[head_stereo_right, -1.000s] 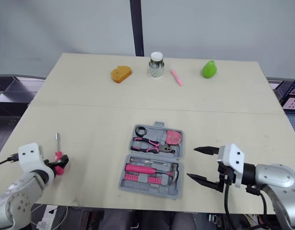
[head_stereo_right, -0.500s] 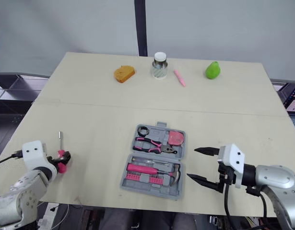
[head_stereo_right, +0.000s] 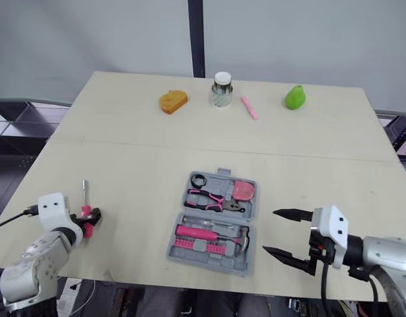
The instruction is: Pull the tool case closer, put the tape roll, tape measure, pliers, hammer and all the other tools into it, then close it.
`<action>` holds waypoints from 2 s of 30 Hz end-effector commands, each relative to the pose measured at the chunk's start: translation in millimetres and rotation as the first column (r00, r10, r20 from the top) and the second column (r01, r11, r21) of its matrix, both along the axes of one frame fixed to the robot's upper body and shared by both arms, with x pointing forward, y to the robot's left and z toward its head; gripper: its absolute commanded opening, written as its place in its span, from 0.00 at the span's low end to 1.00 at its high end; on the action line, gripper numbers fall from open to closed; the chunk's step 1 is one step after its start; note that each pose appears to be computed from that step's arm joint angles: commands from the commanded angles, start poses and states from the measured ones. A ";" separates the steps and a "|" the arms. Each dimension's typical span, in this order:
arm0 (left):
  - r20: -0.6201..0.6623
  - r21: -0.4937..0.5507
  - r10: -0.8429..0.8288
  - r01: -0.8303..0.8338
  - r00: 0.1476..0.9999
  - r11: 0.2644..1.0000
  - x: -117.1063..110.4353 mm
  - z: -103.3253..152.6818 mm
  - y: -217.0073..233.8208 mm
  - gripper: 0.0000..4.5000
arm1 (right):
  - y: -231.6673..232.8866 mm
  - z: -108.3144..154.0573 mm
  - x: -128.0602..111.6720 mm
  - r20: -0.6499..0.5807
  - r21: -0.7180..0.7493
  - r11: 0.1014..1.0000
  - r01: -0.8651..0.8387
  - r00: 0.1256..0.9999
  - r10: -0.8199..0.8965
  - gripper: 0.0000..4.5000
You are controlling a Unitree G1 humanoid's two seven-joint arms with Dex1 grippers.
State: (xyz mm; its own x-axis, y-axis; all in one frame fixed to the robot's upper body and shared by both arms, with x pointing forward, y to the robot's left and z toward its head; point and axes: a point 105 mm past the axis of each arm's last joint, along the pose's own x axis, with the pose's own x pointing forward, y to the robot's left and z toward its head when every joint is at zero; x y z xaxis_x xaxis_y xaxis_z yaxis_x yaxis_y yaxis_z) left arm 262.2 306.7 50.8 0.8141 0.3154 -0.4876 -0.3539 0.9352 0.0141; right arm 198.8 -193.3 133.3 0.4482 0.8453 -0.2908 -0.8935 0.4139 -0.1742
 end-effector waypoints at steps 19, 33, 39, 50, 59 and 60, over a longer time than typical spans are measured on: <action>0.023 -0.007 0.009 -0.009 1.000 1.000 5.2 -2.0 -2.7 0.26 | -3.4 6.8 1.8 0.050 -0.034 0.999 0.005 0.999 -0.004 1.00; 0.072 0.104 -0.100 0.092 0.992 0.990 15.8 36.5 8.1 0.13 | -5.5 3.4 8.0 0.054 -0.034 0.999 0.022 0.998 -0.020 1.00; 0.079 0.218 -0.404 0.380 0.911 0.899 37.3 78.1 -5.5 0.13 | -5.2 2.4 16.2 0.068 -0.030 0.999 0.018 0.998 -0.016 1.00; -0.016 0.242 -0.898 0.873 0.439 0.423 32.1 104.8 -82.8 0.13 | -4.4 -1.3 21.4 0.081 -0.026 1.000 0.018 0.997 -0.015 1.00; -0.108 0.259 -0.993 0.966 0.056 0.026 12.1 101.2 -122.4 0.13 | -9.3 -5.8 15.5 0.078 -0.038 0.999 0.038 0.996 -0.035 1.00; -0.109 0.258 -0.994 0.966 0.017 -0.012 10.0 101.7 -127.2 0.13 | -9.9 -6.0 15.0 0.077 -0.040 0.998 0.041 0.996 -0.038 1.00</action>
